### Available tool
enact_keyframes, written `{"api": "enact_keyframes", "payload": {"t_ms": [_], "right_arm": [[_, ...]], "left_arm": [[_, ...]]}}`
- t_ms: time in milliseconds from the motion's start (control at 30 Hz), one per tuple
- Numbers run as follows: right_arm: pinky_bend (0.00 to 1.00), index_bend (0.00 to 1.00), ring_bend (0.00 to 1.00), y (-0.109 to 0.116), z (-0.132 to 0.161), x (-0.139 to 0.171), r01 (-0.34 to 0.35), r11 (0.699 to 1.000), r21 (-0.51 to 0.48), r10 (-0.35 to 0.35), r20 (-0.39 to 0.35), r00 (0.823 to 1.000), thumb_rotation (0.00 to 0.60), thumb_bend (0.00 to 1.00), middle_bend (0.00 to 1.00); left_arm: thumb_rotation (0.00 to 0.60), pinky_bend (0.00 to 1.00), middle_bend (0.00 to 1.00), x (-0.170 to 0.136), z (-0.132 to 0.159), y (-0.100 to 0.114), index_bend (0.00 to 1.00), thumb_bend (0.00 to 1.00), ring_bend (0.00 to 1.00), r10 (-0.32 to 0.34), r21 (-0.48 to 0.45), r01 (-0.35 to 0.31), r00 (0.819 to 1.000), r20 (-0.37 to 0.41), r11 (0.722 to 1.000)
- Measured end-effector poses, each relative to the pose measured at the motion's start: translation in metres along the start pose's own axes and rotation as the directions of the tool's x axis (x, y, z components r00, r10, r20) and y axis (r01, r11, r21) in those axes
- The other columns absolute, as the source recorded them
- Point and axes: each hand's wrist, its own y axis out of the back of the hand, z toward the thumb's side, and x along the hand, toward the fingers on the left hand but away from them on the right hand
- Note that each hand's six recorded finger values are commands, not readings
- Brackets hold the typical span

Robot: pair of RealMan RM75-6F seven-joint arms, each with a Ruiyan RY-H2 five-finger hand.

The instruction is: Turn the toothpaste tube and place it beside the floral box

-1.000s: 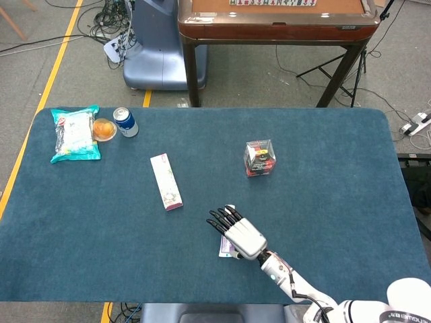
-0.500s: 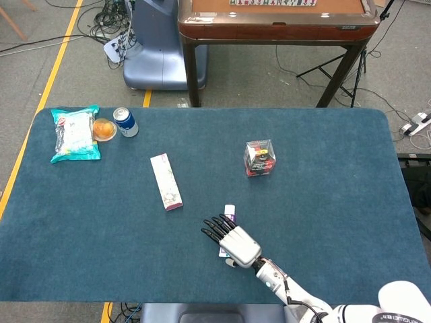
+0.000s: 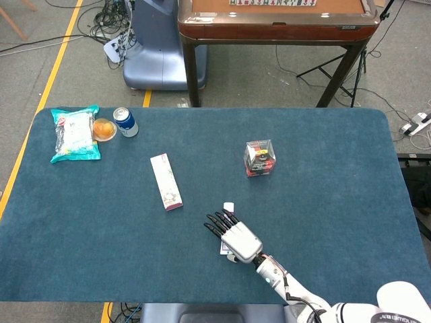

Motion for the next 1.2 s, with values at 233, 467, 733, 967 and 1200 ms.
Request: {"api": "enact_keyframes", "payload": {"t_ms": [233,467,733,967,1200], "right_arm": [[0.06,0.09,0.0,0.004,-0.009,-0.004,0.012,1.0,0.011,-0.013,0.028,1.0,0.6,0.0,0.0],[0.06,0.09,0.0,0.008,-0.017,-0.01,0.024,0.999,0.024,-0.025,0.055,0.998,0.6,0.0,0.0],[0.06,0.09,0.0,0.013,-0.029,-0.015,0.03,0.999,0.042,-0.034,0.088,0.996,0.6,0.0,0.0],[0.06,0.09,0.0,0.013,-0.037,-0.021,0.024,0.999,0.046,-0.029,0.109,0.994,0.6,0.0,0.0],[0.06,0.09,0.0,0.014,-0.042,-0.023,0.03,0.998,0.053,-0.036,0.122,0.992,0.6,0.0,0.0]], "left_arm": [[0.6,0.51,0.61,0.0,0.0,-0.001,0.66,0.24,0.44,-0.003,0.001,0.003,1.0,0.0,1.0],[0.6,0.51,0.61,0.0,0.0,-0.001,0.66,0.24,0.44,-0.003,0.003,0.003,1.0,-0.002,1.0],[0.6,0.51,0.61,0.0,-0.001,-0.002,0.66,0.24,0.44,-0.006,0.002,0.006,1.0,-0.005,1.0],[0.6,0.51,0.61,0.001,-0.002,-0.002,0.66,0.24,0.44,-0.008,0.0,0.008,1.0,-0.009,1.0],[0.6,0.51,0.61,0.001,-0.002,-0.003,0.66,0.24,0.44,-0.012,-0.004,0.012,1.0,-0.01,1.0]]}}
